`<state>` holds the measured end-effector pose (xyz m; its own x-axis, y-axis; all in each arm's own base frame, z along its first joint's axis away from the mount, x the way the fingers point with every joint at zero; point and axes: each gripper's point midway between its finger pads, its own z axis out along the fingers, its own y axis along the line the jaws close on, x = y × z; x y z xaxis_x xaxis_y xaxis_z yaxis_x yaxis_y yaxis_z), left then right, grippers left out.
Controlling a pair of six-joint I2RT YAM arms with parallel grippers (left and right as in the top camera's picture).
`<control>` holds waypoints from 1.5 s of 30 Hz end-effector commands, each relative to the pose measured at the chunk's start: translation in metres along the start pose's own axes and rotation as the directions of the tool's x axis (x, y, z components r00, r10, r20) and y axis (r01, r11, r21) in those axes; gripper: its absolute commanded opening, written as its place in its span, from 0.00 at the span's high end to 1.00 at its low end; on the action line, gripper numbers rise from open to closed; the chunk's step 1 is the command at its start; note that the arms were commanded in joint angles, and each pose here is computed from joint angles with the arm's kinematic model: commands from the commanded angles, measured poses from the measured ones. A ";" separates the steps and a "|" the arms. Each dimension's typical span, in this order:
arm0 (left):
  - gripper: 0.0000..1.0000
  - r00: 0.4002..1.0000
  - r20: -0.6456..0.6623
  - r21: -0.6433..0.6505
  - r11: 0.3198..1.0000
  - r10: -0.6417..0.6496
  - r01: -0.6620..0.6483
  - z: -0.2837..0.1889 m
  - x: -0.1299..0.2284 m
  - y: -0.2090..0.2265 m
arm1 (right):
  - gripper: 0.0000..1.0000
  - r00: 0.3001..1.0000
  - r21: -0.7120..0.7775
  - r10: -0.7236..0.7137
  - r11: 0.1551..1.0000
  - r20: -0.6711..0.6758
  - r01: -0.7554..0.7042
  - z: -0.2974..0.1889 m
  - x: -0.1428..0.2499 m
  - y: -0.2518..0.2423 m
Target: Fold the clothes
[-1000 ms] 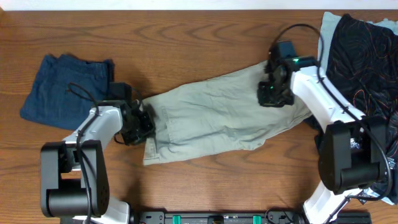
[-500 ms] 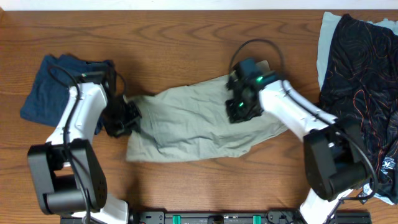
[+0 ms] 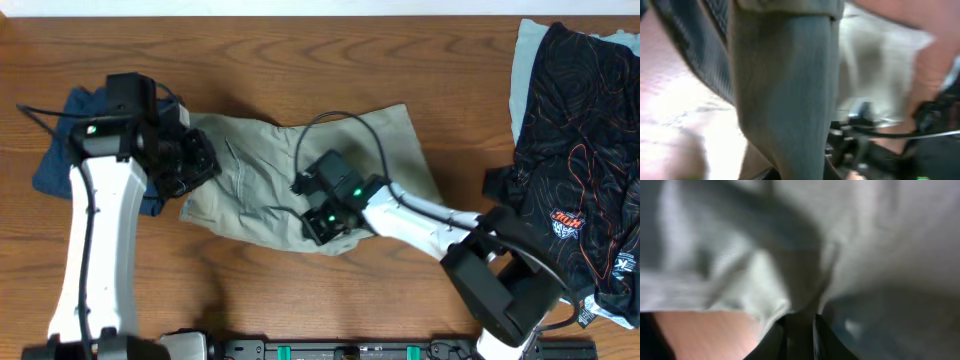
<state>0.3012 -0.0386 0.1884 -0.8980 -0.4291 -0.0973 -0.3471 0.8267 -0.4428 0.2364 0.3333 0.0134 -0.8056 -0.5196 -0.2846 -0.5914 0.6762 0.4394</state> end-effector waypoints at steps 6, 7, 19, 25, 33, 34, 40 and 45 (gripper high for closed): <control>0.94 0.998 0.063 0.178 0.984 0.011 -0.022 -0.032 0.003 -0.039 | 0.79 0.996 -0.015 -0.051 0.999 0.071 0.052 0.013 -0.013 0.024; 0.94 0.998 0.062 0.180 0.983 0.011 -0.021 -0.032 0.003 -0.039 | 0.79 0.996 0.005 -0.051 0.999 0.076 0.050 0.013 -0.014 0.021; 0.94 0.994 0.106 0.201 0.979 0.003 -0.024 -0.034 -0.008 -0.045 | 0.86 0.971 0.096 0.090 0.989 0.221 -0.113 -0.074 -0.051 -0.036; 0.94 0.996 0.084 0.338 0.940 0.008 -0.035 -0.042 -0.007 -0.070 | 0.96 0.983 0.025 0.130 0.991 0.131 -0.134 -0.056 -0.033 -0.023; 0.94 0.999 0.052 0.421 0.907 -0.009 -0.014 -0.048 -0.005 -0.085 | 0.98 0.993 0.006 0.122 0.993 0.004 -0.122 0.017 -0.005 0.006; 0.94 0.999 0.046 0.430 0.903 -0.007 -0.014 -0.048 -0.004 -0.087 | 0.98 0.994 0.002 0.113 0.994 0.001 -0.113 0.024 -0.004 0.008; 0.94 0.999 0.047 0.440 0.898 -0.010 -0.011 -0.049 -0.005 -0.089 | 0.98 0.997 -0.053 0.071 0.996 0.019 -0.070 0.040 -0.008 0.027; 0.94 0.999 0.047 0.440 0.898 -0.010 -0.012 -0.049 -0.005 -0.089 | 0.82 0.993 -0.021 0.103 0.995 0.062 -0.102 0.022 -0.026 0.009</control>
<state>0.3215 -0.0867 0.2518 -0.8796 -0.4640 -0.1047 -0.2325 0.6114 -0.7564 0.2348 0.3728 0.0019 -0.8485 -0.4457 -0.2854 -0.5286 0.6872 0.4983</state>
